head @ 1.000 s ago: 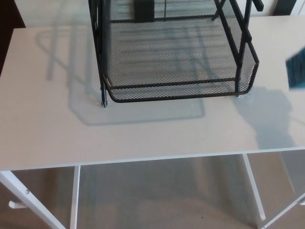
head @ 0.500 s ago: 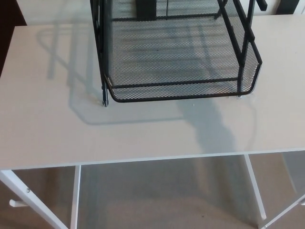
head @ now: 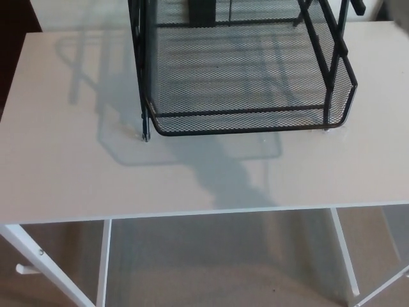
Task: The robot walks towards a desk on which a file tray is kept in the middle and a cube is kept to its right. The robot lifts the cube using its right hand and places it on the file tray.
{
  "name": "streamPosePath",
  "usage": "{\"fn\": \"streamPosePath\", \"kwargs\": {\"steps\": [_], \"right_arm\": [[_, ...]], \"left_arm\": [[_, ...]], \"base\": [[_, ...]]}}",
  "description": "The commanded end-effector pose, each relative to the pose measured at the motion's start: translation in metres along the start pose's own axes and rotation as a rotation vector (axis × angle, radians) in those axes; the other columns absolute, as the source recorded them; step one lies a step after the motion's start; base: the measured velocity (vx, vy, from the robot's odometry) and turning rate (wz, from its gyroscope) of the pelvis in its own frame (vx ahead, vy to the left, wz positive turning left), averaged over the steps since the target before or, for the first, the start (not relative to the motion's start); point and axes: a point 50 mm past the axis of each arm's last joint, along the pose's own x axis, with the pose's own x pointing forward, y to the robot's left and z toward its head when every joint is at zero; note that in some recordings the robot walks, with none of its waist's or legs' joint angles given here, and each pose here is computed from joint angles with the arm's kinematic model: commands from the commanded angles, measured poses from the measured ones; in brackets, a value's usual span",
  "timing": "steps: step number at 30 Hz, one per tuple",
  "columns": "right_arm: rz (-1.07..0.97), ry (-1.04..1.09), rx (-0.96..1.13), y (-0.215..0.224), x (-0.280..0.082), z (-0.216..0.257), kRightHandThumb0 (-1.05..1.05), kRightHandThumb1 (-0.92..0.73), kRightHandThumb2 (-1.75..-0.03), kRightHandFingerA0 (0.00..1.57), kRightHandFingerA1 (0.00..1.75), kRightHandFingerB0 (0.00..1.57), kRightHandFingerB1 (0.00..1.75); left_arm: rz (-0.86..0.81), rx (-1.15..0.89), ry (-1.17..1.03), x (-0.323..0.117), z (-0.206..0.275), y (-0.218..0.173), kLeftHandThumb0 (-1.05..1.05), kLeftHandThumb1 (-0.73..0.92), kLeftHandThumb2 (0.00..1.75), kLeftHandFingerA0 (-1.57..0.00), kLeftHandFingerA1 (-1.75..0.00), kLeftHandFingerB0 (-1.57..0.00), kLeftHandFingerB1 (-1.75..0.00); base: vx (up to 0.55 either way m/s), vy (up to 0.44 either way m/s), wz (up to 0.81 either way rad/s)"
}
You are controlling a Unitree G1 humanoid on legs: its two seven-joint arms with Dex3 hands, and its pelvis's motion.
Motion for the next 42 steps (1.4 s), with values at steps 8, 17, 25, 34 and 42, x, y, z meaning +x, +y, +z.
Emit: {"fn": "streamPosePath", "kwargs": {"steps": [8,17,25,34,42], "right_arm": [[0.311,0.281,-0.116,0.060,-0.008,-0.042,-0.29,-0.63,-0.59,0.81,1.14,0.85,0.63],[0.306,0.276,-0.095,0.062,-0.003,-0.037,-0.34,-0.72,-0.61,0.77,1.29,0.73,0.51],[0.268,0.217,-0.149,0.044,0.007,-0.015,-0.87,-0.43,-0.69,0.00,0.08,0.00,0.00],[0.264,0.229,-0.199,0.009,0.010,-0.012,-0.83,-0.51,-0.83,0.00,0.27,0.00,0.11],[0.176,0.181,-0.178,-0.044,-0.005,-0.016,-0.88,-0.53,-0.84,0.00,0.20,0.00,0.08]], "left_arm": [[-0.015,0.032,-0.003,0.000,0.004,0.002,-0.97,0.68,1.05,-0.39,-0.77,-0.25,-0.72],[-0.016,0.050,-0.010,0.001,0.006,0.000,-0.96,0.69,1.08,-0.43,-0.80,-0.24,-0.73],[-0.016,0.057,0.011,0.002,0.002,-0.002,-1.01,0.67,1.06,-0.42,-0.81,-0.26,-0.74],[-0.021,0.039,-0.008,0.000,0.004,0.000,-0.95,0.67,1.04,-0.44,-0.81,-0.27,-0.73],[-0.027,0.055,-0.003,0.001,0.004,-0.002,-0.89,0.68,1.22,-0.55,-0.84,-0.24,-0.69]], "base": [[0.00,0.000,0.00],[0.00,0.000,0.00],[0.00,0.000,0.00],[0.00,0.000,0.00],[0.00,0.000,0.00]]}}
